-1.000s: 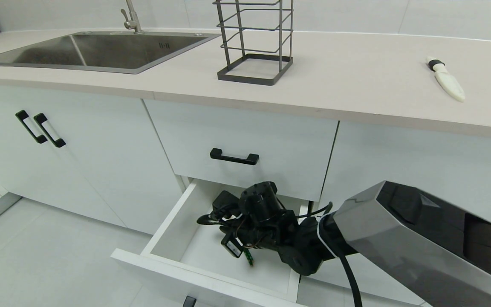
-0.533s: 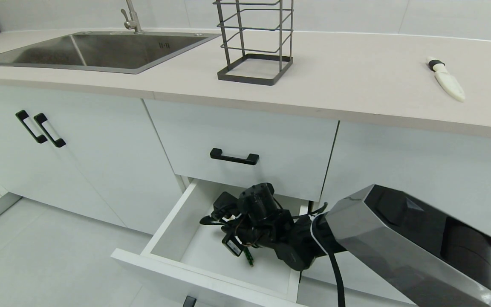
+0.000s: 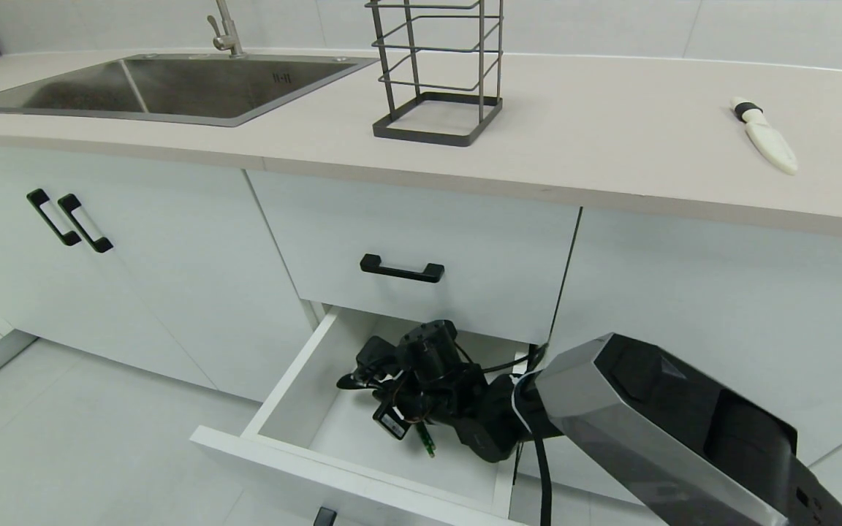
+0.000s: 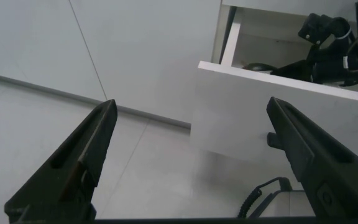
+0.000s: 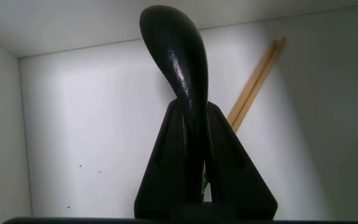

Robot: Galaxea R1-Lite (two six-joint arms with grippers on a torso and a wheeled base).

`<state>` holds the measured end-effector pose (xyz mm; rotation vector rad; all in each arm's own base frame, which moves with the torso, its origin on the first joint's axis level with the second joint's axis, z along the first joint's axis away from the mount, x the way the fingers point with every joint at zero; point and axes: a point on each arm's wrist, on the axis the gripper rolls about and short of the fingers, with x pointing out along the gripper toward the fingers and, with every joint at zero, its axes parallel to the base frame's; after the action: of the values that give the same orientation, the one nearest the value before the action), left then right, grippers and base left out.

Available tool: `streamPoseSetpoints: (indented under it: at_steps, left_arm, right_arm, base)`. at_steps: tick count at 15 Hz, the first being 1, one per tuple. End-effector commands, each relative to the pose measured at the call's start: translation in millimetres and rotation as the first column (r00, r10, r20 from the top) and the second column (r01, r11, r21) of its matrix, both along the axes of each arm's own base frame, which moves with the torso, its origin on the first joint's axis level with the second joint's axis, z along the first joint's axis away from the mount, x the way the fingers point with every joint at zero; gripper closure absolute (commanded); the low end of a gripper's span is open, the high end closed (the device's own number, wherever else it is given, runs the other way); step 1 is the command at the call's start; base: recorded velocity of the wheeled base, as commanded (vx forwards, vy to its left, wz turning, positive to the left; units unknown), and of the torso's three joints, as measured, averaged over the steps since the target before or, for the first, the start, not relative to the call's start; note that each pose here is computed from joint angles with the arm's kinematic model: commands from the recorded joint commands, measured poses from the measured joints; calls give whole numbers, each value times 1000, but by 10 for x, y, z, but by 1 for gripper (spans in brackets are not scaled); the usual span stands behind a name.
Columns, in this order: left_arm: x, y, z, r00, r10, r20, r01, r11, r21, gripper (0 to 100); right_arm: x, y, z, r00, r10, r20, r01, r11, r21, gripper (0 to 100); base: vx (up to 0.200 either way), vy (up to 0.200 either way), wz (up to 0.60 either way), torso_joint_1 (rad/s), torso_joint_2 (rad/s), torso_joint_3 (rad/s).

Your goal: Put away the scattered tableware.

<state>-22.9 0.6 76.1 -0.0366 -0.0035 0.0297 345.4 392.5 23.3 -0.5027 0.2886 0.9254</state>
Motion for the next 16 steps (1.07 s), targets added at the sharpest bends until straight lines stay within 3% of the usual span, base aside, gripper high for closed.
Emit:
streamPoseSetpoints:
  at_steps: [1,7,8,16]
  left_arm:
    - [0,0,0,1000,1,0,-1,1000,0,0]
    - [0,0,0,1000,1,0,-1,1000,0,0]
    - [0,0,0,1000,1,0,-1,1000,1,0]
    - [0,0,0,1000,1,0,-1,1000,0,0]
  right_arm:
    - [21,26,-82,1000,2,-4,-2,1000,-4,100]
    - [50,59,-85,1000,3,-2,-3,1000,-1,100]
    - [57,68,-70,1000,5,1,-5,1000,4,0]
    - [-305,246,631,987,161,16,-162,984,74,0]
  base:
    - [0,0,0,0,0,0]
    - [0,0,0,0,0,0]
    - [0,0,0,0,0,0]
    - [0,0,0,0,0,0]
